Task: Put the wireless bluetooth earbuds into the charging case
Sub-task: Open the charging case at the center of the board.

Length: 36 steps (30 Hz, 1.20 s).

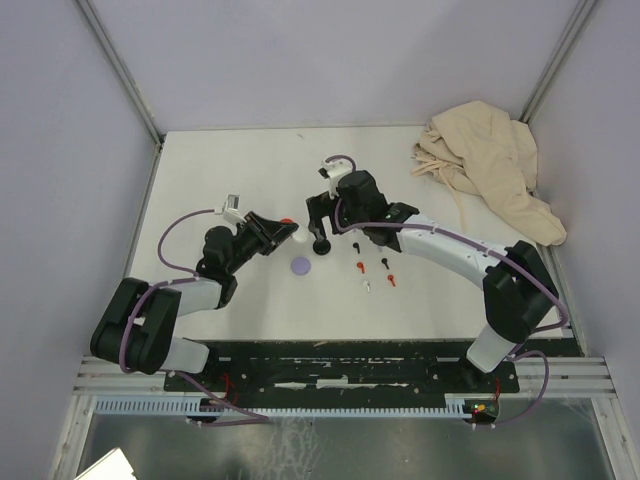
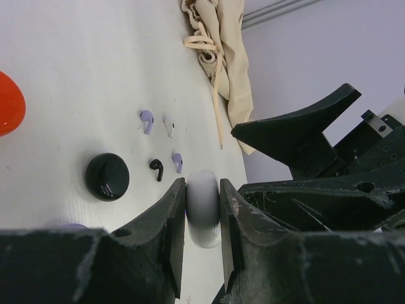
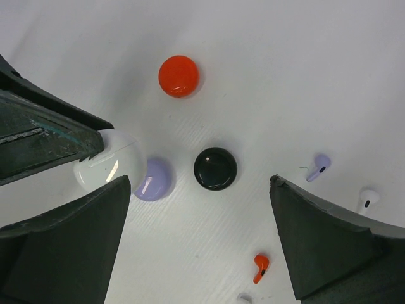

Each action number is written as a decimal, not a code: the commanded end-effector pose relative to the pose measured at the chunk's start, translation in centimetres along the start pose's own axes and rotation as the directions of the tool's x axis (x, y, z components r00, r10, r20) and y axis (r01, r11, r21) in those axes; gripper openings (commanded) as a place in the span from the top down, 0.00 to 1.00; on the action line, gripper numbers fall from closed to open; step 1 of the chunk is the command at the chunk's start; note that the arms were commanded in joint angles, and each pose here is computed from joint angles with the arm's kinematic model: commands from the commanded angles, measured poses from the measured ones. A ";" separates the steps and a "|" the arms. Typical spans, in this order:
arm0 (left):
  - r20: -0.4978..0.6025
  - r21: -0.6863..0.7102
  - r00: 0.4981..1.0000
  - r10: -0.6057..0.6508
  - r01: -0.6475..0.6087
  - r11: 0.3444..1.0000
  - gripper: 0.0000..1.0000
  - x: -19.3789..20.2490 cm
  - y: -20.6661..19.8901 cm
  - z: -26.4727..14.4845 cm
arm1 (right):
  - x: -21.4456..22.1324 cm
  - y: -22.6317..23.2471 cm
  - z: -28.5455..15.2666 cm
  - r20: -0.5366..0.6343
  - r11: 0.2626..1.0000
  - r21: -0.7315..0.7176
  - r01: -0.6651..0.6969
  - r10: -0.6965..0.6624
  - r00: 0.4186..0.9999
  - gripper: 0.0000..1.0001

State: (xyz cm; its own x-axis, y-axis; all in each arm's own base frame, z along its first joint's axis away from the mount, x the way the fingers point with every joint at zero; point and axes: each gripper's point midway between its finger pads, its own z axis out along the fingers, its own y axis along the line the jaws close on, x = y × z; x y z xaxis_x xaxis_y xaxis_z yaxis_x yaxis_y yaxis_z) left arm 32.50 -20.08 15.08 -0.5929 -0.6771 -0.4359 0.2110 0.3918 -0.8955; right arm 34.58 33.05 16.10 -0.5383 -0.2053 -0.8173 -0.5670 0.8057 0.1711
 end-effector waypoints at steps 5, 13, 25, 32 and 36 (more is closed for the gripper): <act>0.055 0.076 0.998 0.037 -0.041 0.996 0.97 -1.9 -2.5 1.0 | -1.0 2.3 0.3 0.038 0.999 -0.041 0.008 -0.007 0.999 0.01; 0.068 0.110 0.997 0.030 -0.038 0.993 0.97 -2.4 -3.9 0.8 | -0.1 2.0 1.3 0.022 1.000 -0.024 0.000 0.000 1.000 0.01; 0.061 0.145 0.998 -0.013 0.004 0.989 0.97 -2.1 -4.5 0.2 | 0.2 1.3 2.4 0.022 1.000 0.013 0.010 -0.010 1.000 0.01; 0.075 0.143 0.997 -0.029 0.018 0.990 0.97 -2.5 -4.6 0.3 | 0.4 0.2 0.9 0.042 0.998 0.059 0.006 -0.009 0.999 0.01; 0.069 0.156 0.997 -0.047 0.036 0.987 0.97 -2.4 -4.6 0.5 | 0.6 -0.1 0.5 0.048 0.998 0.068 0.005 -0.008 0.999 0.01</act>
State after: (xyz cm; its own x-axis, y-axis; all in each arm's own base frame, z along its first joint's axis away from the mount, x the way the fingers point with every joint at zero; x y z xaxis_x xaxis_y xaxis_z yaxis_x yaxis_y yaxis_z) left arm 33.31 -20.19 17.59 -0.5604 -0.7136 -0.4204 0.2496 0.3384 -0.9073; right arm 33.86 33.35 12.24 -0.5643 -0.2431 -0.7890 -0.5407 0.8310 0.1307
